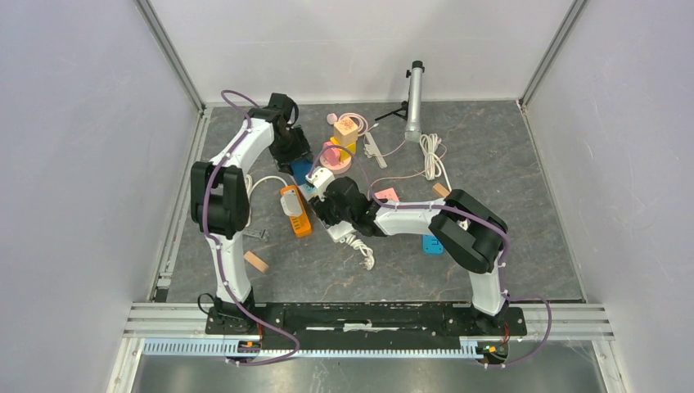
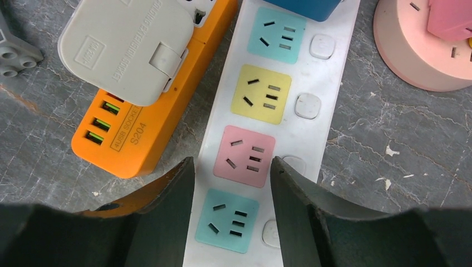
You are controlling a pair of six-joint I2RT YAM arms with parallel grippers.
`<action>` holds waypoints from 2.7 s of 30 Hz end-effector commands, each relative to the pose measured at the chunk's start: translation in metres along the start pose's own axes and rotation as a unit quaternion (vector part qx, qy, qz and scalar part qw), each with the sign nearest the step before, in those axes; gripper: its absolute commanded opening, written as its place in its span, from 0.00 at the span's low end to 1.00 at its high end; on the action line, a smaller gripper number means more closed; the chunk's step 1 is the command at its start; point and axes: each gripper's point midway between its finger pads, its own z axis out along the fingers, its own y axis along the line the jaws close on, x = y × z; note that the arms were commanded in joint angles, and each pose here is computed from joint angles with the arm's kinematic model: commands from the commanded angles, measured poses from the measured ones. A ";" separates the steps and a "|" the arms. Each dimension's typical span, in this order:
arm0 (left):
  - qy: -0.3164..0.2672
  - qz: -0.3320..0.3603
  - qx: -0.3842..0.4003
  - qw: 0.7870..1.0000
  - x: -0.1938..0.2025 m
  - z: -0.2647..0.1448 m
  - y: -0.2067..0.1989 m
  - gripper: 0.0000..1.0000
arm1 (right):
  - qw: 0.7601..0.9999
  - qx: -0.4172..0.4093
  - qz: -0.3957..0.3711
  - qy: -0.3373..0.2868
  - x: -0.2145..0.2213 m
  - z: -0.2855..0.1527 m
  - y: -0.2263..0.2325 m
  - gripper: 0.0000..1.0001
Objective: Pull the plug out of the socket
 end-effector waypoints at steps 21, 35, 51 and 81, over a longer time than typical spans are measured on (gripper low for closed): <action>-0.048 0.041 0.069 0.996 -0.005 -0.088 -0.022 0.02 | 0.958 0.023 -0.015 0.284 0.183 -0.038 -0.015 0.55; -0.064 0.038 0.094 0.993 -0.015 -0.112 -0.027 0.02 | 0.957 0.024 -0.013 0.288 0.185 -0.038 -0.015 0.54; -0.087 -0.054 0.102 0.990 -0.076 -0.072 0.029 0.02 | 0.988 -0.024 0.000 0.154 0.046 -0.021 -0.003 0.66; -0.122 -0.195 0.041 0.972 -0.116 0.004 0.101 0.90 | 0.995 -0.031 0.074 0.054 -0.050 -0.047 -0.025 0.75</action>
